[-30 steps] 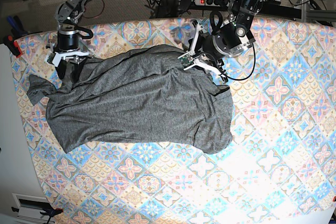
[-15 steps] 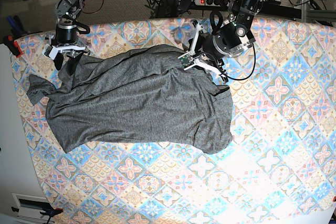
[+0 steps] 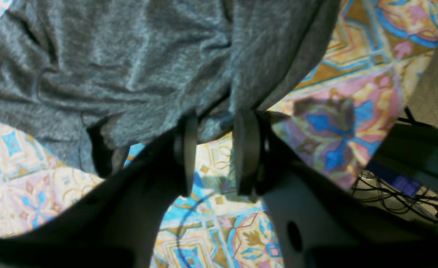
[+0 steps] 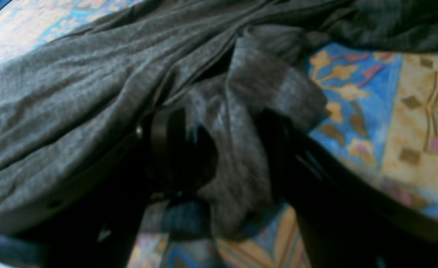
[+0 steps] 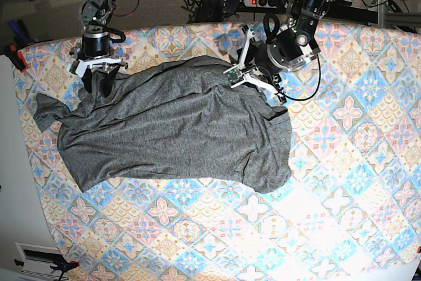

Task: Layout the t-shirt on the table in an organized manner, then fold the t-shirt properly
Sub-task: 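Grasp the collar with the left gripper and reposition the right gripper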

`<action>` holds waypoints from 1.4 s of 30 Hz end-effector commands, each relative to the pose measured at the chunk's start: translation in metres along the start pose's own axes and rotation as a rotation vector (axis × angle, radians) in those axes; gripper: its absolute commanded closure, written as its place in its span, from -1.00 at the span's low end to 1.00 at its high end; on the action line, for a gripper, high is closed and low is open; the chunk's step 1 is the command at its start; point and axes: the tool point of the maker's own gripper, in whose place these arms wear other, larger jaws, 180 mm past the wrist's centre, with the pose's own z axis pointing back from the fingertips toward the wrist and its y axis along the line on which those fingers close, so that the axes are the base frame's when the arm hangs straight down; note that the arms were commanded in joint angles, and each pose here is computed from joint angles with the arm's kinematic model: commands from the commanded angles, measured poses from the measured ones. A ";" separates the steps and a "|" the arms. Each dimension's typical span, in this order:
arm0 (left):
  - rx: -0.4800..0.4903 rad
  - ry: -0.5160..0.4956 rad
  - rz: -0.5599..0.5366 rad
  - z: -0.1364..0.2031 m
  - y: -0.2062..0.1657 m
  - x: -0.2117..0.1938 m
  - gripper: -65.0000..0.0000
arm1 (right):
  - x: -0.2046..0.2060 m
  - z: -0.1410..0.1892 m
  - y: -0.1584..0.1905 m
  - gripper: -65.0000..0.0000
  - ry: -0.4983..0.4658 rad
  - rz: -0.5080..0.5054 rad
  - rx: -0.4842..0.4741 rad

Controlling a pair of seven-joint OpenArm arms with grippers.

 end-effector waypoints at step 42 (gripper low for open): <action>0.074 -0.289 0.121 0.001 0.024 0.100 0.46 | 0.004 0.024 -0.115 1.00 -0.032 -0.070 -0.357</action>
